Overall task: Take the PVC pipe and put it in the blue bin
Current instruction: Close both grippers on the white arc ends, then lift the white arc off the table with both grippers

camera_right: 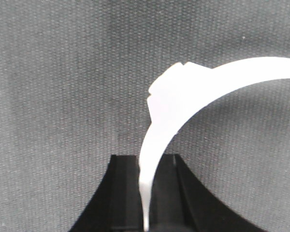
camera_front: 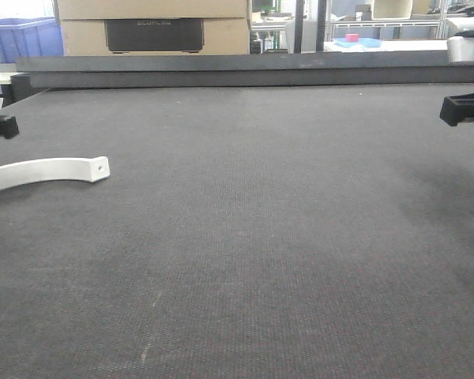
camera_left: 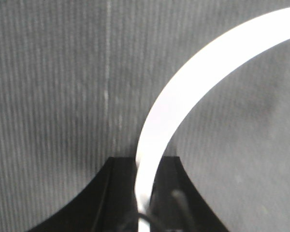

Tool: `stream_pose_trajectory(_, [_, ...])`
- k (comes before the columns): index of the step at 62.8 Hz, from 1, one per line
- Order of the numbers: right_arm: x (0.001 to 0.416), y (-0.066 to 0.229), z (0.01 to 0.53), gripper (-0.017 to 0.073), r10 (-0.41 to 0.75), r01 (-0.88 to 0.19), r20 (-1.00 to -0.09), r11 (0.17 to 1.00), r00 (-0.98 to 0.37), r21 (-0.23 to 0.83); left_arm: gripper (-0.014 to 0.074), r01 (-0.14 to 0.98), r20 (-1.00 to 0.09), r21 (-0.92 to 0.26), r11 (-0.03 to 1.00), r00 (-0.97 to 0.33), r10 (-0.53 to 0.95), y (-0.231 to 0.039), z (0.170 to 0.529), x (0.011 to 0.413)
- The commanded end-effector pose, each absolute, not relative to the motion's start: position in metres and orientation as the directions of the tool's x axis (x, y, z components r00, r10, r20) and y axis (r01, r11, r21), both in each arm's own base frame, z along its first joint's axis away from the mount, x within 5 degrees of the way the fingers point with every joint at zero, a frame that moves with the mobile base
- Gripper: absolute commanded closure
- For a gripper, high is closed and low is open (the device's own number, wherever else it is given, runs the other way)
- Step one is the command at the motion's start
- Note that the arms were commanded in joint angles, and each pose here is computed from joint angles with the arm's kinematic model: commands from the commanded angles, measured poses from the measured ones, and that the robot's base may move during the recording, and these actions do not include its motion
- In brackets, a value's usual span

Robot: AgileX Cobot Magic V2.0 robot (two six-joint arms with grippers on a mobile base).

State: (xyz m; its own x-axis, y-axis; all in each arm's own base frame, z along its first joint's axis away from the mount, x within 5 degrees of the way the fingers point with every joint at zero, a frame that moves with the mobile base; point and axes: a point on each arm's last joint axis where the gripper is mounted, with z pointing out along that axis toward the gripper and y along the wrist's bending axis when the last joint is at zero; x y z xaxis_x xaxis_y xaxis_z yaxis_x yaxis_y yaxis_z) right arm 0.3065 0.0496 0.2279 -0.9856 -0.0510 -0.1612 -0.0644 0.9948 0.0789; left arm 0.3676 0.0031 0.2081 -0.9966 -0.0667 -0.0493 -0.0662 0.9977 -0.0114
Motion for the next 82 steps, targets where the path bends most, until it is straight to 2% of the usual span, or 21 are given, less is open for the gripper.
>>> stream_pose_trajectory(1, [0.305,0.048,0.238,0.0728,-0.053,-0.07,-0.204,0.995,-0.978,0.074,0.0704,-0.086,-0.107,-0.043,0.995,-0.99,-0.09,0.003,0.23,0.363])
stream_pose_trajectory(17, [0.298,0.047,0.257,0.0728,-0.05,-0.074,-0.275,0.994,-0.96,0.079,0.0704,-0.08,-0.295,-0.075,0.994,-0.95,-0.099,0.001,0.283,0.348])
stream_pose_trajectory(28, [0.292,0.046,0.277,0.0728,-0.047,-0.081,-0.361,0.994,-0.931,0.079,0.0704,0.009,-0.472,-0.083,0.996,-0.881,-0.031,-0.002,0.323,0.334])
stream_pose_trajectory(50, [0.267,0.041,0.339,0.0728,-0.022,-0.102,-0.65,0.991,-0.759,0.086,0.0704,0.047,-0.715,-0.086,0.995,-0.699,-0.028,-0.004,0.385,0.302])
stream_pose_trajectory(65, [0.253,0.039,0.364,0.0728,-0.007,-0.111,-0.75,0.99,-0.662,0.089,0.0704,0.047,-0.808,-0.174,0.984,-0.578,-0.115,-0.011,0.387,0.279])
stream_pose_trajectory(82, [0.245,0.038,0.367,0.0728,0.009,-0.114,-0.816,0.989,-0.578,0.092,0.0704,0.105,-0.875,-0.095,0.99,-0.483,-0.033,-0.025,0.36,0.24])
